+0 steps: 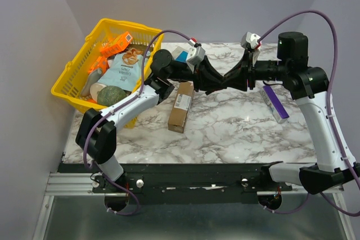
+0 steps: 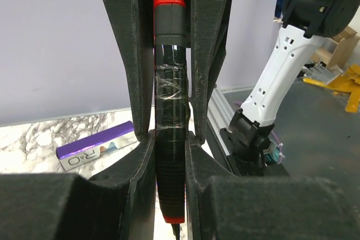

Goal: Unpack the express box

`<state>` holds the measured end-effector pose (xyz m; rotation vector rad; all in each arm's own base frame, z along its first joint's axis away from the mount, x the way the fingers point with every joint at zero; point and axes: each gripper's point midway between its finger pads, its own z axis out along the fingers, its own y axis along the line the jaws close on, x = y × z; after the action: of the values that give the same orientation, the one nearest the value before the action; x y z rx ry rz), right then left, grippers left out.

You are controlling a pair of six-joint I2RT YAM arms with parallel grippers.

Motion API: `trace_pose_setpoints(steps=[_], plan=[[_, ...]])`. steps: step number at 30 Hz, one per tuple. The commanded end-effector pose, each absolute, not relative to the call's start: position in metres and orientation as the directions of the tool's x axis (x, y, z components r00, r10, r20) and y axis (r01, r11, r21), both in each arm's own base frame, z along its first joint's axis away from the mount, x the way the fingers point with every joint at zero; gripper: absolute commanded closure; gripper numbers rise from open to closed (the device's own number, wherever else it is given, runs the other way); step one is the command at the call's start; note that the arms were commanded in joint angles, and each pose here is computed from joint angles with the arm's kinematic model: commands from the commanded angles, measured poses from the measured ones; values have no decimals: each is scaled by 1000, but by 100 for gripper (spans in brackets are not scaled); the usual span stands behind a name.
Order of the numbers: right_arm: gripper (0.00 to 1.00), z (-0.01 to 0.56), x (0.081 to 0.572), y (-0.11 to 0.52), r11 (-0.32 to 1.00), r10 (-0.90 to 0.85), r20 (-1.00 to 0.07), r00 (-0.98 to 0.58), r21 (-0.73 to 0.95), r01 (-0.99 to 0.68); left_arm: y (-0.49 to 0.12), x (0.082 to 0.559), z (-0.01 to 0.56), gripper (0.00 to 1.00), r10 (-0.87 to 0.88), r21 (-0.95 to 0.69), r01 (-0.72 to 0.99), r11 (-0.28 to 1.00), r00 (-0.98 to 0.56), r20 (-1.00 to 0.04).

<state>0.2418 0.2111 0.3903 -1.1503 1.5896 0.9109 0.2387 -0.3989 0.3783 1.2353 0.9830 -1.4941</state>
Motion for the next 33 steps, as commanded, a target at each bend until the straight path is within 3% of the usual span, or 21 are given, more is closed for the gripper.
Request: trace_pose_setpoints(steps=[1,3,10,16,18,20,24,33], plan=[[66,414,239,216,270,-212,-975,-69,9,-963,-397,244,359,100,-115,-49,963,-266,-82,-990],[60,413,239,216,270,-211,-975,-77,18,-963,-395,245,360,100,-120,-46,965,-260,-79,-990],[65,421,244,212,306,-216,-976,-18,-50,-951,-393,249,355,100,-115,-67,966,-248,-98,-988],[57,427,242,207,329,-230,-973,26,-103,-939,-390,250,353,100,-113,-73,967,-244,-103,-988],[47,431,239,207,328,-222,-975,28,-101,-939,-389,251,353,100,-113,-73,967,-243,-103,-988],[44,429,232,208,292,-227,-974,31,-98,-951,-389,251,353,100,-114,-71,967,-243,-101,-988],[44,413,231,212,256,-245,-969,-39,-26,-966,-390,252,356,100,-122,-55,968,-246,-87,-989],[44,400,249,210,309,-266,-962,-54,-32,-951,-387,247,366,100,-140,-18,967,-253,-55,-989]])
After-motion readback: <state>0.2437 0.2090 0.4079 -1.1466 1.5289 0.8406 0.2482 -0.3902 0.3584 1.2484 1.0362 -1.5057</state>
